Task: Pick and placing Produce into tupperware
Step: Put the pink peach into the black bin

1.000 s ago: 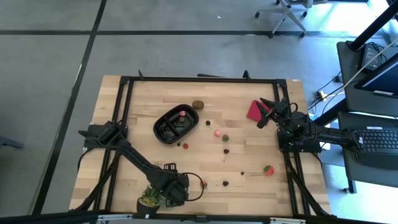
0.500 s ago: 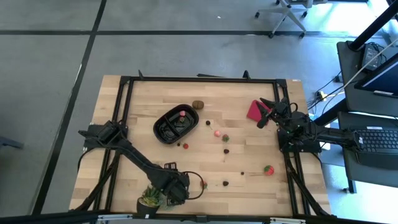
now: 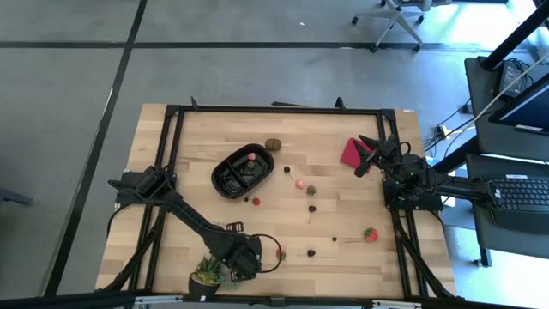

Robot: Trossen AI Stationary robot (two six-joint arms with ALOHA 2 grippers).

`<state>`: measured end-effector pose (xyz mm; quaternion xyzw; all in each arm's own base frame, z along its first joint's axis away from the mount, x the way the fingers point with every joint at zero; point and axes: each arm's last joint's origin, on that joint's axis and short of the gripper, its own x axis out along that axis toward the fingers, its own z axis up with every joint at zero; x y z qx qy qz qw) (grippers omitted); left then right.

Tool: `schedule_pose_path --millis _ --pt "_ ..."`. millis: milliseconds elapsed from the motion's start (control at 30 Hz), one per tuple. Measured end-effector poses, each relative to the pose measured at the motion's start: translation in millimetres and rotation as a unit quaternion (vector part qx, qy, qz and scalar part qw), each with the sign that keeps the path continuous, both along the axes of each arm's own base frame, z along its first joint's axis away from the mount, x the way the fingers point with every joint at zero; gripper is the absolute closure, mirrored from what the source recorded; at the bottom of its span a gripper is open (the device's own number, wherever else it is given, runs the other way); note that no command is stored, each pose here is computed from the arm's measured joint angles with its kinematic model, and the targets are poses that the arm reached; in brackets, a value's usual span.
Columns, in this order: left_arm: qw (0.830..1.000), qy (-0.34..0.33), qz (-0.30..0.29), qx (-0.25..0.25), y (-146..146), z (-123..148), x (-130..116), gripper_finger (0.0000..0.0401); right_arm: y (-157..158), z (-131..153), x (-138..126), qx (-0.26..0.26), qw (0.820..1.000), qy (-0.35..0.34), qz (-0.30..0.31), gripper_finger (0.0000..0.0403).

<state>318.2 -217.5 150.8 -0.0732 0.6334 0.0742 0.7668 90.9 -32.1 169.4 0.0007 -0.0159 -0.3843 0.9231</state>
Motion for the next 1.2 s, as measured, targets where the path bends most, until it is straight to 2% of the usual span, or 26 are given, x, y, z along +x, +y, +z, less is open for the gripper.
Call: schedule_pose_path --millis 367,567,667,800,933,1200 --pt "1.000 -0.003 -0.002 0.006 0.8 0.4 0.3 0.0297 0.0 0.0 0.0 0.000 1.000 0.000 0.000 0.0260" --pt "1.000 0.012 0.004 0.004 6.7 1.6 0.9 0.0314 0.0 0.0 0.0 0.000 1.000 0.000 0.000 0.0260" --pt "1.000 0.016 0.018 0.003 18.1 11.6 2.3 0.0311 0.0 0.0 0.0 0.000 1.000 0.000 0.000 0.0260" --pt "1.000 -0.006 0.029 0.009 41.9 29.1 10.7 0.0308 0.0 0.1 0.0 0.000 1.000 0.000 0.000 0.0260" --pt "0.996 -0.036 0.078 0.015 76.9 45.4 23.5 0.0315 0.0 0.1 0.0 0.000 1.000 -0.001 0.000 0.0260" --pt "0.980 -0.068 0.165 0.092 157.9 59.1 41.4 0.0306 0.0 0.1 0.0 0.000 1.000 -0.001 0.000 0.0260"
